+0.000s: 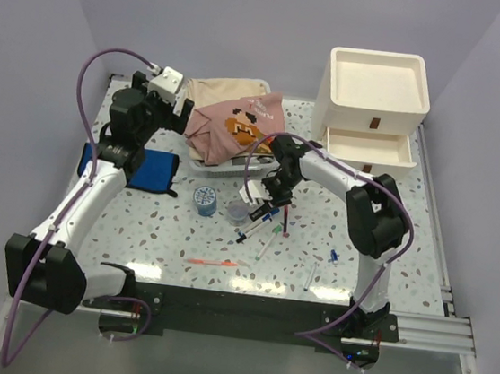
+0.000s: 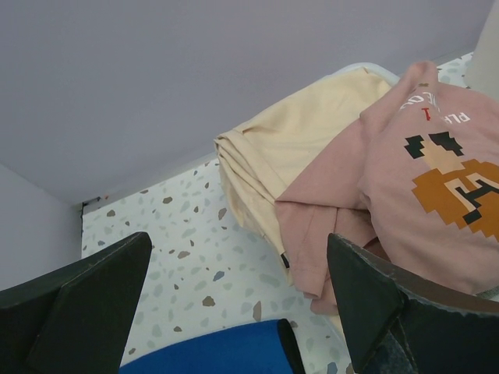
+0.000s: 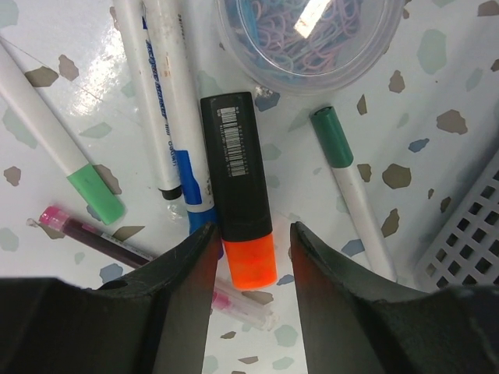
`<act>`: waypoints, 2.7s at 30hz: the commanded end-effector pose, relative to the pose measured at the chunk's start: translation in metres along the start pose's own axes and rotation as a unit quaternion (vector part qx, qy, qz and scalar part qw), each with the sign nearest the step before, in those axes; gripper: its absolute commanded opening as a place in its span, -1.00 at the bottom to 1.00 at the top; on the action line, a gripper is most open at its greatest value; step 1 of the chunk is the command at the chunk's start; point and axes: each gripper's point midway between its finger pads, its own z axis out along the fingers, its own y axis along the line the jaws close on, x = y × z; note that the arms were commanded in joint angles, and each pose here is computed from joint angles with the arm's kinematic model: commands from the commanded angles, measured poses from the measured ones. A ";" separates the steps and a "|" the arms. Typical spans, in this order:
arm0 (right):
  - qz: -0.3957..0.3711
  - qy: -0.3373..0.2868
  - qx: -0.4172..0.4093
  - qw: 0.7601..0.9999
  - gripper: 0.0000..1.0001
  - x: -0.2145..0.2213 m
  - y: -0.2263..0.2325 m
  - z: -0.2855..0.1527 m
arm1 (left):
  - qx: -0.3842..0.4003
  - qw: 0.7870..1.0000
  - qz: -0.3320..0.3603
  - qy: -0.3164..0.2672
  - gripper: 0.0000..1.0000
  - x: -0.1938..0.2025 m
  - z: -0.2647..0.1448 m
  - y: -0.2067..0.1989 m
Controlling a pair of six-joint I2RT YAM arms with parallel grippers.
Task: Sort the stationery into containers
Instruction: Pick up the pen from the center of the board, then place the pen in the drawer.
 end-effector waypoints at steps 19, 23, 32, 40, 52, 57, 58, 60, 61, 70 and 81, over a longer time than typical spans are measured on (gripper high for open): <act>-0.008 0.030 -0.009 0.999 -0.13 0.019 -0.009 0.014 | -0.009 0.999 -0.007 -0.036 1.00 -0.024 0.013 0.011; -0.002 0.030 -0.018 0.999 -0.59 0.019 -0.005 0.014 | -0.009 0.999 -0.008 -0.036 1.00 -0.024 0.015 0.011; 0.017 0.055 0.052 0.997 -0.96 0.017 -0.002 -0.054 | -0.013 0.998 -0.001 -0.055 1.00 -0.033 0.018 0.014; 0.087 0.079 0.203 0.972 -0.98 0.018 -0.014 -0.165 | -0.004 0.997 -0.007 -0.082 1.00 -0.041 0.019 0.010; 0.233 0.127 0.364 0.893 -0.98 0.108 -0.037 -0.271 | 0.011 0.995 -0.018 -0.098 1.00 -0.052 0.021 0.006; 0.234 0.153 0.363 0.889 -0.98 0.140 -0.031 -0.277 | 0.010 0.995 -0.019 -0.100 1.00 -0.055 0.019 0.006; 0.236 0.155 0.363 0.888 -0.98 0.143 -0.029 -0.278 | 0.010 0.995 -0.020 -0.099 1.00 -0.055 0.019 0.006; 0.239 0.161 0.363 0.886 -0.98 0.152 -0.028 -0.280 | 0.009 0.995 -0.020 -0.099 1.00 -0.054 0.017 0.006; 0.239 0.162 0.368 0.884 -0.98 0.154 -0.029 -0.284 | 0.009 0.995 -0.020 -0.098 1.00 -0.054 0.017 0.006; 0.264 0.183 0.372 0.871 -0.23 0.168 -0.018 -0.286 | 0.011 0.995 -0.025 -0.099 1.00 -0.052 0.016 0.005; 0.220 0.017 0.303 0.927 0.08 0.041 -0.016 -0.256 | 0.012 0.995 -0.033 -0.097 1.00 -0.050 0.013 0.003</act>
